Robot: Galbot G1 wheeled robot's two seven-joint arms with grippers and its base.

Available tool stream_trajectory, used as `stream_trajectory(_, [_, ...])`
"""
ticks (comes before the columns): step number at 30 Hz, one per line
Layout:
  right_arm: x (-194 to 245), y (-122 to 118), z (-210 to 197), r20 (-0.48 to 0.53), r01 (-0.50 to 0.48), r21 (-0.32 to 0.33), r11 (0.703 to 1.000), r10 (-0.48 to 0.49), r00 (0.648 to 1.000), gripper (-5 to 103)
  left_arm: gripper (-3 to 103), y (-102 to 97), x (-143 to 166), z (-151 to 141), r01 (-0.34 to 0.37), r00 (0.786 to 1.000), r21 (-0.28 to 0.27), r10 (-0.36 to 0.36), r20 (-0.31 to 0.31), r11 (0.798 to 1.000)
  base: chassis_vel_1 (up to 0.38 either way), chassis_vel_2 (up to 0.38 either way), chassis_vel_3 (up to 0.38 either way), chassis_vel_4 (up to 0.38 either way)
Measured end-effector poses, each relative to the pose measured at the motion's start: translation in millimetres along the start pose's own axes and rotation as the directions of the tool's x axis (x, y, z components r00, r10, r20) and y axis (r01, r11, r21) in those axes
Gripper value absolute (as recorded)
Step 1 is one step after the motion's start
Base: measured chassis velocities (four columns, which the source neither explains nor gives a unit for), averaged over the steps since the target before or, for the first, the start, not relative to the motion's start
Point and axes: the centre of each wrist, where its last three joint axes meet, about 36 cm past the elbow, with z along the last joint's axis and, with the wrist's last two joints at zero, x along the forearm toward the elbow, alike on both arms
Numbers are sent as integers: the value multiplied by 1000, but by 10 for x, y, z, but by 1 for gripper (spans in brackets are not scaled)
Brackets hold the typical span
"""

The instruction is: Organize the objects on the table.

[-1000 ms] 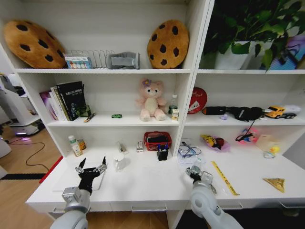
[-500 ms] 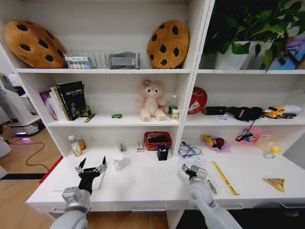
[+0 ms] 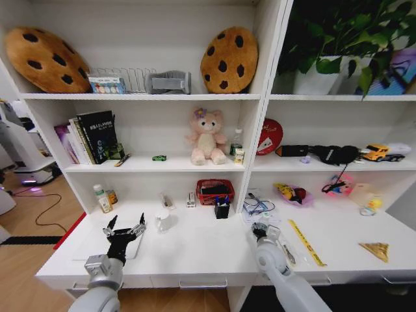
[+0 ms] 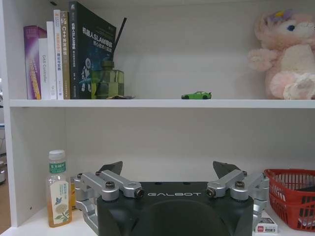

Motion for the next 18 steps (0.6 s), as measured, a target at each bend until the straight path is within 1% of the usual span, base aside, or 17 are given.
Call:
stream_trajectory(1, [0, 0, 0, 0, 0, 0, 1000, 0, 1000, 47, 100, 0, 0, 0, 0, 1000, 0, 0, 0, 1000, 0, 0, 0, 0])
stream_trajectory(2, [39, -39, -24, 46, -12, 21, 1000, 11, 999, 42, 100, 0, 0, 0, 0, 1000, 0, 0, 0, 1000, 0, 0, 0, 0])
stream_trajectory(3, [39, -39, -24, 46, -12, 21, 1000, 11, 999, 42, 100, 0, 0, 0, 0, 1000, 0, 0, 0, 1000, 0, 0, 0, 0])
stream_trajectory(4, [97, -126, -82, 94, -28, 42, 999, 24, 995, 39, 100, 0, 0, 0, 0, 1000, 0, 0, 0, 1000, 0, 0, 0, 0])
stream_trajectory(5, [173, -211, -177, 129, -34, 50, 998, 28, 991, 36, 100, 0, 0, 0, 0, 1000, 0, 0, 0, 1000, 0, 0, 0, 0])
stream_trajectory(6, [199, -250, -220, 142, -39, 52, 998, 31, 989, 36, 100, 0, 0, 0, 0, 1000, 0, 0, 0, 1000, 0, 0, 0, 0])
stream_trajectory(7, [256, -349, -337, 176, -51, 56, 997, 40, 984, 33, 100, 0, 0, 0, 0, 1000, 0, 0, 0, 1000, 0, 0, 0, 0])
stream_trajectory(8, [256, -349, -337, 176, -51, 56, 997, 40, 984, 33, 100, 0, 0, 0, 0, 1000, 0, 0, 0, 1000, 0, 0, 0, 0])
stream_trajectory(10, [396, -497, -520, 226, -57, 72, 996, 39, 973, 27, 100, 0, 0, 0, 0, 1000, 0, 0, 0, 1000, 0, 0, 0, 0])
stream_trajectory(11, [499, -555, -610, 251, -43, 82, 996, 21, 968, 25, 100, 0, 0, 0, 0, 1000, 0, 0, 0, 1000, 0, 0, 0, 0])
stream_trajectory(12, [499, -555, -610, 251, -43, 82, 996, 21, 968, 25, 100, 0, 0, 0, 0, 1000, 0, 0, 0, 1000, 0, 0, 0, 0])
stream_trajectory(13, [602, -587, -671, 270, -22, 95, 995, -4, 963, 25, 100, 0, 0, 0, 0, 1000, 0, 0, 0, 1000, 0, 0, 0, 0])
stream_trajectory(14, [602, -587, -671, 270, -22, 95, 995, -4, 963, 25, 100, 0, 0, 0, 0, 1000, 0, 0, 0, 1000, 0, 0, 0, 0])
stream_trajectory(15, [742, -593, -708, 281, 8, 113, 994, -40, 959, 25, 100, 0, 0, 0, 0, 1000, 0, 0, 0, 1000, 0, 0, 0, 0])
stream_trajectory(16, [742, -593, -708, 281, 8, 113, 994, -40, 959, 25, 100, 0, 0, 0, 0, 1000, 0, 0, 0, 1000, 0, 0, 0, 0])
stream_trajectory(18, [1038, -563, -721, 274, 65, 136, 989, -100, 956, 25, 100, 0, 0, 0, 0, 1000, 0, 0, 0, 1000, 0, 0, 0, 0])
